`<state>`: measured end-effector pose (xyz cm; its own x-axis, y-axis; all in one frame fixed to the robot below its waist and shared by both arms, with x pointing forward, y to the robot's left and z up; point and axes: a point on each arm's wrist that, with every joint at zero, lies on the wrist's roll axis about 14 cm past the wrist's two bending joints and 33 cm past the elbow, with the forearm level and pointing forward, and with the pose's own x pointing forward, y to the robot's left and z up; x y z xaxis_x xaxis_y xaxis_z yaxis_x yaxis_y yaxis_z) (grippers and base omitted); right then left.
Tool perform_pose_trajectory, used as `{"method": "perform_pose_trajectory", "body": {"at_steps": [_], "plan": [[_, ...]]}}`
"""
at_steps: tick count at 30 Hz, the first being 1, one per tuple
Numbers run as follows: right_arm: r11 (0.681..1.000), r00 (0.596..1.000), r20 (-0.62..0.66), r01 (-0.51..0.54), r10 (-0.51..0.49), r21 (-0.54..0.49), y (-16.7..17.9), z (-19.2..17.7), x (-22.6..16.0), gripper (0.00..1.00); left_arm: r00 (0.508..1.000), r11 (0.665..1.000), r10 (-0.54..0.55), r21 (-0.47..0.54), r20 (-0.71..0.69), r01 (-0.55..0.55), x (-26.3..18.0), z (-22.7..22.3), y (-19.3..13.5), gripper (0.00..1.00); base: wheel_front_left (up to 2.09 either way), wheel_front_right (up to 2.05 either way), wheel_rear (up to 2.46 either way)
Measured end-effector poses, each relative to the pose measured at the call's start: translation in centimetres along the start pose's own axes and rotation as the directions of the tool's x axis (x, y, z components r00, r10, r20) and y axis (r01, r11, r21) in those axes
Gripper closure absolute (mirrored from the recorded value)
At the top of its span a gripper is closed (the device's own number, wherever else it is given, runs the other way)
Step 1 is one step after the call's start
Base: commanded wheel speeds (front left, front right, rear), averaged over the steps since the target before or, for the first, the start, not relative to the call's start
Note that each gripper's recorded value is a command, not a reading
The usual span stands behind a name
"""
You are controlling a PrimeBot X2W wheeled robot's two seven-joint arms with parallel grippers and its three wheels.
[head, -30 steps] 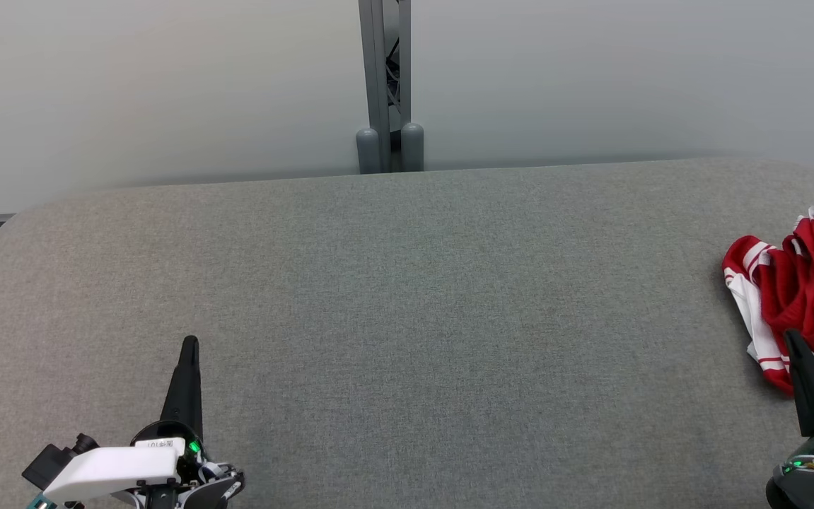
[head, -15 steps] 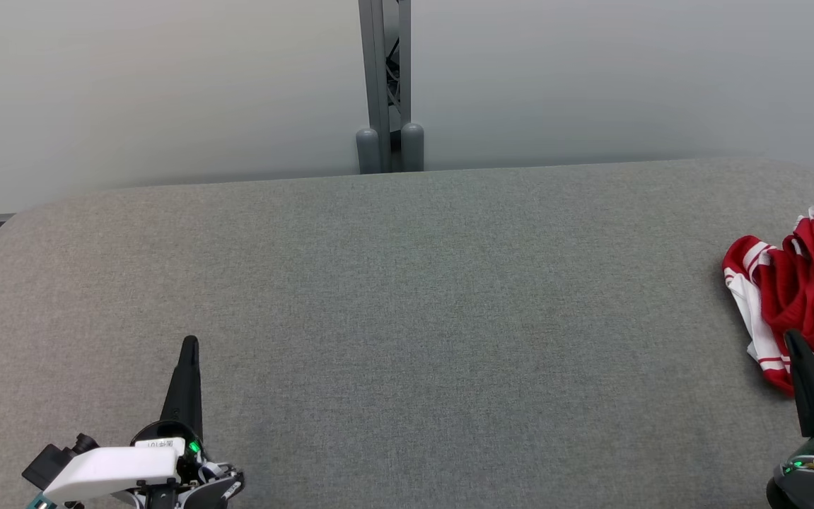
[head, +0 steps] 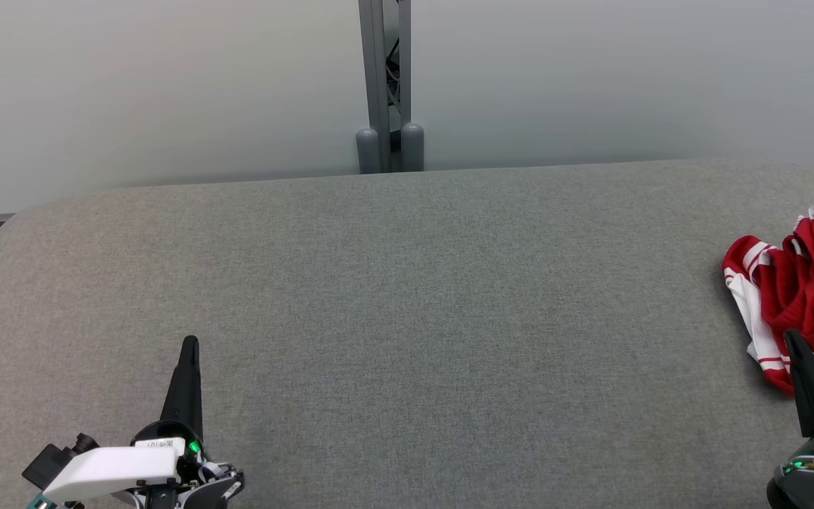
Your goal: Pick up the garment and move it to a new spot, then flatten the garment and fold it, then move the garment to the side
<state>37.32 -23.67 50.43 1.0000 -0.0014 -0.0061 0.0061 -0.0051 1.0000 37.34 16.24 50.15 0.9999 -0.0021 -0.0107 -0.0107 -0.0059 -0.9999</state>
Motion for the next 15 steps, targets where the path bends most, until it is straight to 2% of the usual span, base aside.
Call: {"method": "perform_pose_trajectory", "body": {"at_steps": [15], "plan": [[1.000,1.000,0.000,-0.003,0.003,0.000,0.09,0.01,0.06,1.00,1.000,1.000,0.000,0.001,0.000,0.000,0.00,0.00,0.00,1.00,0.00,0.00,0.00]]}}
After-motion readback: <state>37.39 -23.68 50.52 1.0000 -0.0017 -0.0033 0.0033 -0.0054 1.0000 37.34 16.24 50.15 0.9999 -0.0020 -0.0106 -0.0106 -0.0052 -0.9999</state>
